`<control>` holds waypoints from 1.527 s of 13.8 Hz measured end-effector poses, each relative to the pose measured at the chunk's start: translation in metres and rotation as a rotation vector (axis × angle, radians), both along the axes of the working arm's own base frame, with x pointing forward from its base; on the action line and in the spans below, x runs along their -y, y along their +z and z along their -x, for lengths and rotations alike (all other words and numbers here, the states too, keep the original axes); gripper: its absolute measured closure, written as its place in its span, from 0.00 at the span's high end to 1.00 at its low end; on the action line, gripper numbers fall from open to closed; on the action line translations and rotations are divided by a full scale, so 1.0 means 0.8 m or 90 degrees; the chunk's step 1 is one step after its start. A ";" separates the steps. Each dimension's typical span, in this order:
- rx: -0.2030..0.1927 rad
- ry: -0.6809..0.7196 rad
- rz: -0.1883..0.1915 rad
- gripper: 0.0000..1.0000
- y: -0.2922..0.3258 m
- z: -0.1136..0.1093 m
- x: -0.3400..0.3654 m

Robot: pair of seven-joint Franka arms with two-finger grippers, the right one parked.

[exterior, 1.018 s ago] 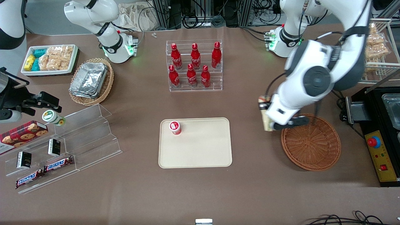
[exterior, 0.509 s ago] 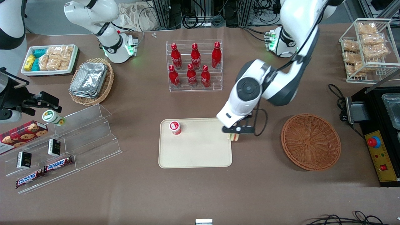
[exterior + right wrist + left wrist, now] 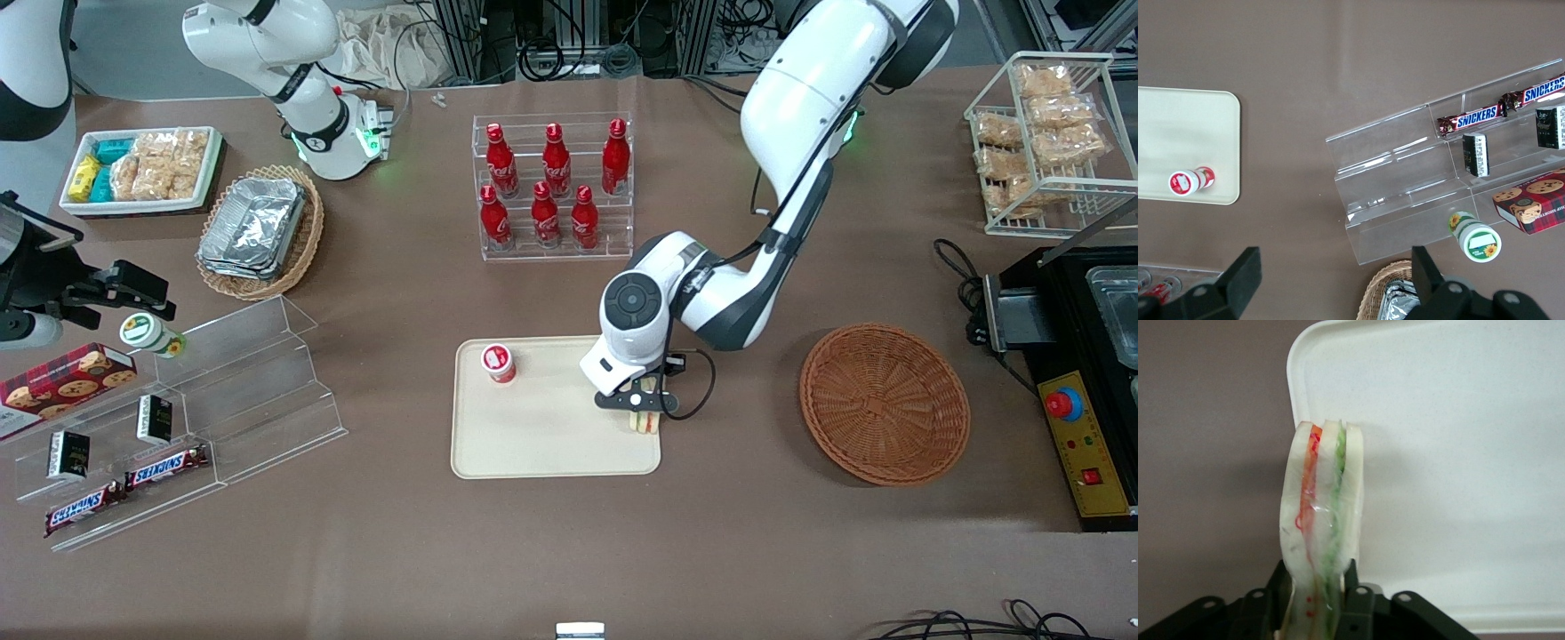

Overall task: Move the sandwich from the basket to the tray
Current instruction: 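Carry the sandwich over the white tray and lower it onto the tray, then open the left gripper, release the sandwich, and raise the gripper away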

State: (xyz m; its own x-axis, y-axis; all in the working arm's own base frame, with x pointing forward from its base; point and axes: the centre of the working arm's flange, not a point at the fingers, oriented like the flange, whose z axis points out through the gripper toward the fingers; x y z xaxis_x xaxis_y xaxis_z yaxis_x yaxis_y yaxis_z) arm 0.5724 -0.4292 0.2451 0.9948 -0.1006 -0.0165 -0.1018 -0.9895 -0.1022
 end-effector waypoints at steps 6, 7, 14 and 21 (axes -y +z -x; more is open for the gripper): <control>0.025 0.000 0.023 1.00 0.004 -0.007 0.006; 0.025 0.000 0.023 1.00 0.004 -0.007 0.006; 0.062 0.021 0.034 1.00 0.048 -0.033 -0.008; 0.049 0.140 0.055 1.00 0.321 -0.069 -0.208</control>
State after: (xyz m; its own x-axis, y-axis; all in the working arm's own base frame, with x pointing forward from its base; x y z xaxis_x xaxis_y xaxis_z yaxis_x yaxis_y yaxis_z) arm 0.6276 -0.2628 0.5020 0.9910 0.1201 0.0598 0.1212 -0.9925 -0.0150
